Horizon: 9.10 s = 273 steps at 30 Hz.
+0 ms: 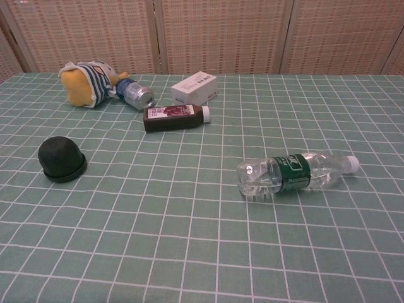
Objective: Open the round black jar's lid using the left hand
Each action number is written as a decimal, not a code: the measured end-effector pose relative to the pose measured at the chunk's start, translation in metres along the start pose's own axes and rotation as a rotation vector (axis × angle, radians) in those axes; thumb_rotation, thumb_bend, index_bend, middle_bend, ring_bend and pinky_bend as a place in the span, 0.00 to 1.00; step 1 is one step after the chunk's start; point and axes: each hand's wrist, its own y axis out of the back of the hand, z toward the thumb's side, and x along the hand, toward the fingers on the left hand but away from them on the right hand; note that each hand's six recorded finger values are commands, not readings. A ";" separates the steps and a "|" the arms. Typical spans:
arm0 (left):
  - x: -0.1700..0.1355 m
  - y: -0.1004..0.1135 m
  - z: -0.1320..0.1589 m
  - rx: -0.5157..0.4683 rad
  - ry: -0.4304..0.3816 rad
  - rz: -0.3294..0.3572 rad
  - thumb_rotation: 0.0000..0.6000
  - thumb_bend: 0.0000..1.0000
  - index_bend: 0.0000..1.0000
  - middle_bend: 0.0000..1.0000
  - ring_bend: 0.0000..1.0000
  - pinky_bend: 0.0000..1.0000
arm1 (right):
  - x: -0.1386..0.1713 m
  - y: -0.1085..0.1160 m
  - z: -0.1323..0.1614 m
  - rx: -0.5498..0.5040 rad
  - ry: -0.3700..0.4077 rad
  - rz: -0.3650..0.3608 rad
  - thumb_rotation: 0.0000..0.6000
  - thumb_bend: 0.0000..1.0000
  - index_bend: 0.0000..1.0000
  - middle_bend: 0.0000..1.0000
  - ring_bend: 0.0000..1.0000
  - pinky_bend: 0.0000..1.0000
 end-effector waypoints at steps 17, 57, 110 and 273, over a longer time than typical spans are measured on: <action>0.085 -0.008 0.035 0.000 -0.133 -0.210 1.00 0.43 0.00 0.00 0.00 0.08 | -0.005 -0.014 0.006 -0.026 0.035 0.068 1.00 0.15 0.00 0.00 0.00 0.00; 0.219 -0.055 0.099 0.060 -0.044 -0.808 1.00 0.39 0.00 0.00 0.00 0.07 | -0.012 -0.019 -0.002 -0.066 0.050 0.146 1.00 0.14 0.00 0.00 0.00 0.00; 0.221 -0.083 0.092 0.236 0.003 -0.895 1.00 0.37 0.30 0.25 0.12 0.26 | -0.010 -0.018 -0.002 -0.077 0.042 0.158 1.00 0.14 0.00 0.00 0.00 0.00; 0.180 -0.079 0.079 0.108 -0.157 -0.717 1.00 0.47 0.58 0.53 0.28 0.17 | -0.009 -0.019 -0.003 -0.085 0.035 0.176 1.00 0.14 0.00 0.00 0.00 0.00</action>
